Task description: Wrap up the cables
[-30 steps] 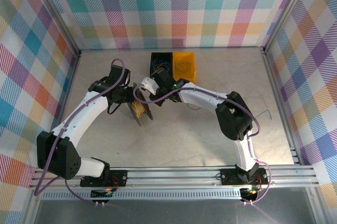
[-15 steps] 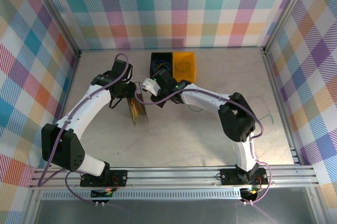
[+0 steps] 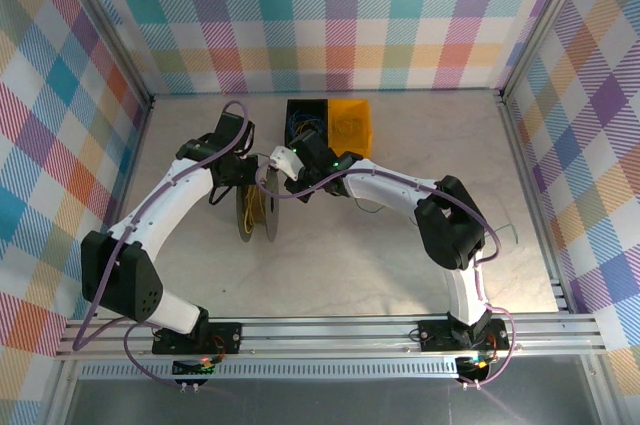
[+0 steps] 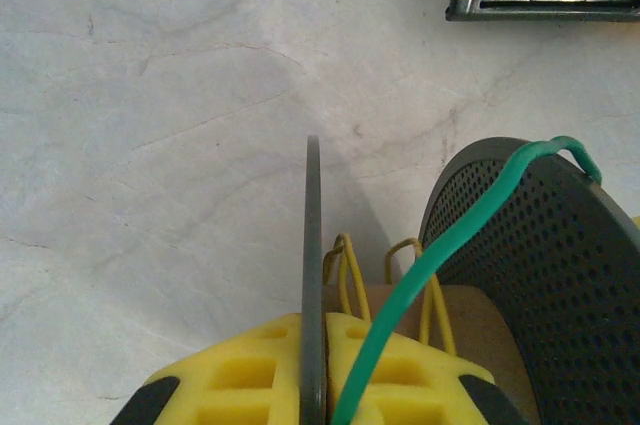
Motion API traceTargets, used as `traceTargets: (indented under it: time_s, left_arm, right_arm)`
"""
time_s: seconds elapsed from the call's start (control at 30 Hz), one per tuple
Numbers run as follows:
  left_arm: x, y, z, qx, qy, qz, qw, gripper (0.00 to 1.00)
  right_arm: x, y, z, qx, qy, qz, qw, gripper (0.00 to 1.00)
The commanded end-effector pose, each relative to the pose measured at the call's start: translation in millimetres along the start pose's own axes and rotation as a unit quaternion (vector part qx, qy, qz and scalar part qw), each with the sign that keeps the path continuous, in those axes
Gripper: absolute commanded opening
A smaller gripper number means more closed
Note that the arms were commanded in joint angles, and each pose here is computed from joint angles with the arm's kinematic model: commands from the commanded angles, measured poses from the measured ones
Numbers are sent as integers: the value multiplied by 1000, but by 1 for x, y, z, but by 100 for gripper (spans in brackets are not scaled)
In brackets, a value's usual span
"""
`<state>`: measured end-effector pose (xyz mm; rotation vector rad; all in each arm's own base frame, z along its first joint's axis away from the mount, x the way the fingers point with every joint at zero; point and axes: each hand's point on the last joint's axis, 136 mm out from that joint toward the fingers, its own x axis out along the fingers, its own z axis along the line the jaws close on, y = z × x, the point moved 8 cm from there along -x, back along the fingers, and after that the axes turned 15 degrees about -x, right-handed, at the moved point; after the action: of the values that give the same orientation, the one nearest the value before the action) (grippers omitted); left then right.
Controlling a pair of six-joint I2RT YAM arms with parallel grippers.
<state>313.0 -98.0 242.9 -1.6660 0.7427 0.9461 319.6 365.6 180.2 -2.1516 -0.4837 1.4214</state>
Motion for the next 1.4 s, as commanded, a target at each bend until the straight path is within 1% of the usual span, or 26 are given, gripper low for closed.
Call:
traceTargets:
  time_s: [0.0, 0.1, 0.13, 0.17, 0.2, 0.23, 0.27, 0.3, 0.33, 0.4, 0.5, 0.57, 0.63, 0.77, 0.9, 1.0, 1.1, 1.2, 1.37]
  left_arm:
    - [-2, -8, -4, 0, -5, -7, 1000, 0]
    - [-4, -13, -7, 12, -1, -3, 1000, 0]
    - [-6, -16, -9, 16, 2, -2, 1000, 0]
    - [-7, -18, -10, 19, 5, 0, 1000, 0]
    - [-9, -21, -13, 22, 11, 1, 1000, 0]
    - [-11, -25, -16, 25, 19, 1, 1000, 0]
    - [-14, -30, -18, 26, 27, 0, 999, 0]
    - [-16, -34, -22, 27, 36, 1, 999, 0]
    - [-20, -39, -26, 28, 45, -2, 999, 0]
    - [-29, -49, -33, 27, 64, -13, 998, 0]
    - [-46, -62, -42, 23, 92, -32, 995, 0]
    - [-60, -71, -48, 22, 114, -43, 992, 0]
    - [-74, -79, -54, 25, 134, -52, 989, 0]
    - [-101, -93, -62, 34, 166, -71, 983, 0]
    - [-125, -101, -66, 41, 184, -87, 978, 0]
    - [-139, -105, -66, 44, 194, -101, 975, 0]
    - [-147, -107, -66, 48, 196, -109, 973, 0]
    - [-152, -108, -66, 47, 199, -112, 972, 0]
    - [-163, -108, -63, 40, 202, -114, 972, 0]
  right_arm:
    - [-13, -7, 2, -1, -6, -11, 1000, 0]
    - [-20, -10, -9, 4, -10, -22, 1000, 0]
    - [-24, -12, -14, 4, -16, -28, 999, 6]
    - [-29, -13, -19, 2, -22, -36, 999, 14]
    - [-36, -16, -24, -2, -28, -49, 998, 25]
    - [-45, -20, -30, -6, -32, -64, 997, 40]
    - [-54, -23, -35, -12, -36, -76, 996, 53]
    - [-65, -26, -40, -20, -33, -87, 995, 64]
    - [-76, -28, -44, -29, -28, -96, 995, 72]
    - [-101, -29, -53, -37, -18, -114, 993, 79]
    - [-146, -16, -69, -16, -1, -142, 990, 84]
    - [-178, 2, -79, 13, 23, -157, 987, 88]
    - [-200, 24, -86, 39, 55, -158, 985, 91]
    - [-220, 68, -94, 95, 91, -137, 982, 92]
    - [-225, 96, -101, 128, 105, -133, 977, 92]
    - [-225, 101, -104, 125, 79, -147, 978, 91]
    - [-218, 100, -104, 119, 32, -160, 979, 90]
    - [-208, 99, -103, 132, -8, -168, 977, 84]
    - [-197, 108, -102, 161, -15, -149, 976, 59]
